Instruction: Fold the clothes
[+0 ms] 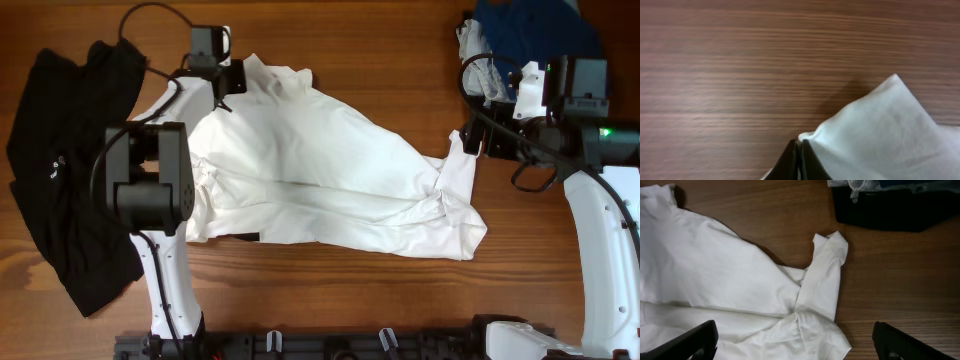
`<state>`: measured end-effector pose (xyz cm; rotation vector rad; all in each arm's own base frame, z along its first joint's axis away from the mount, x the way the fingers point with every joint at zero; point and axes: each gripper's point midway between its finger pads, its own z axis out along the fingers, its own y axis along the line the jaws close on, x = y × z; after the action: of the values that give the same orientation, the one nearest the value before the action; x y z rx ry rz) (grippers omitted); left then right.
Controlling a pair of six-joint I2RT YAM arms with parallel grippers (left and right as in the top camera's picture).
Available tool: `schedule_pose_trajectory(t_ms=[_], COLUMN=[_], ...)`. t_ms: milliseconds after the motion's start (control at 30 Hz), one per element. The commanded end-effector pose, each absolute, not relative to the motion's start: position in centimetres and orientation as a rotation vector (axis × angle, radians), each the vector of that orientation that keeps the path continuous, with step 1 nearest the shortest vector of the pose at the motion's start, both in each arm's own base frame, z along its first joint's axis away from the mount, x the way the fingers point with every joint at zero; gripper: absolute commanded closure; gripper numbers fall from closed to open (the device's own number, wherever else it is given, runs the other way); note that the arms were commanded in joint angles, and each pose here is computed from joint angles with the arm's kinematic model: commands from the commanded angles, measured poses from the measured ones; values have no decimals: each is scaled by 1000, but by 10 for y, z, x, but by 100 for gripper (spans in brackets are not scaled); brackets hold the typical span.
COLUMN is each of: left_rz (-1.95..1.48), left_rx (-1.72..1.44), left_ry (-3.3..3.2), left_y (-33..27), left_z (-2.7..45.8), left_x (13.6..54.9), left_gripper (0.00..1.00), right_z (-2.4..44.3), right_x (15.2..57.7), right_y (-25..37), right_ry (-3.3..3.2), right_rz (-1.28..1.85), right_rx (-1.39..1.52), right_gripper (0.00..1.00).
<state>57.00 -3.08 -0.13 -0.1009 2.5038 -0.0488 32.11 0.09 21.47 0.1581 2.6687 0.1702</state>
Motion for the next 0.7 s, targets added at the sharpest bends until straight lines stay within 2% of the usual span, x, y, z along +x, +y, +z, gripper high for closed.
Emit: schedule_pose_trajectory(t_ms=[0,100,200,300,667], left_rz=[103,77,-78,-68,233], left_rx=[-401,-389,-201,-214,-408], left_ry=[2739,2761,2786,2790,2873], left_y=[45,53,34,34,99], left_z=[-85,-86,-86,-87,-93], left_x=[508,504,505,504,470], left_gripper=[96,95,90,89,88], right_z=[219,219,220,219,215], right_x=[325,326,327,326,330], right_y=[-3,-3,-3,-3,-4], right_ry=[2657,2652,2650,2651,2655], right_rz=[147,147,146,152,152], right_rx=[171,171,170,192,193], right_gripper=[0,0,0,1,0])
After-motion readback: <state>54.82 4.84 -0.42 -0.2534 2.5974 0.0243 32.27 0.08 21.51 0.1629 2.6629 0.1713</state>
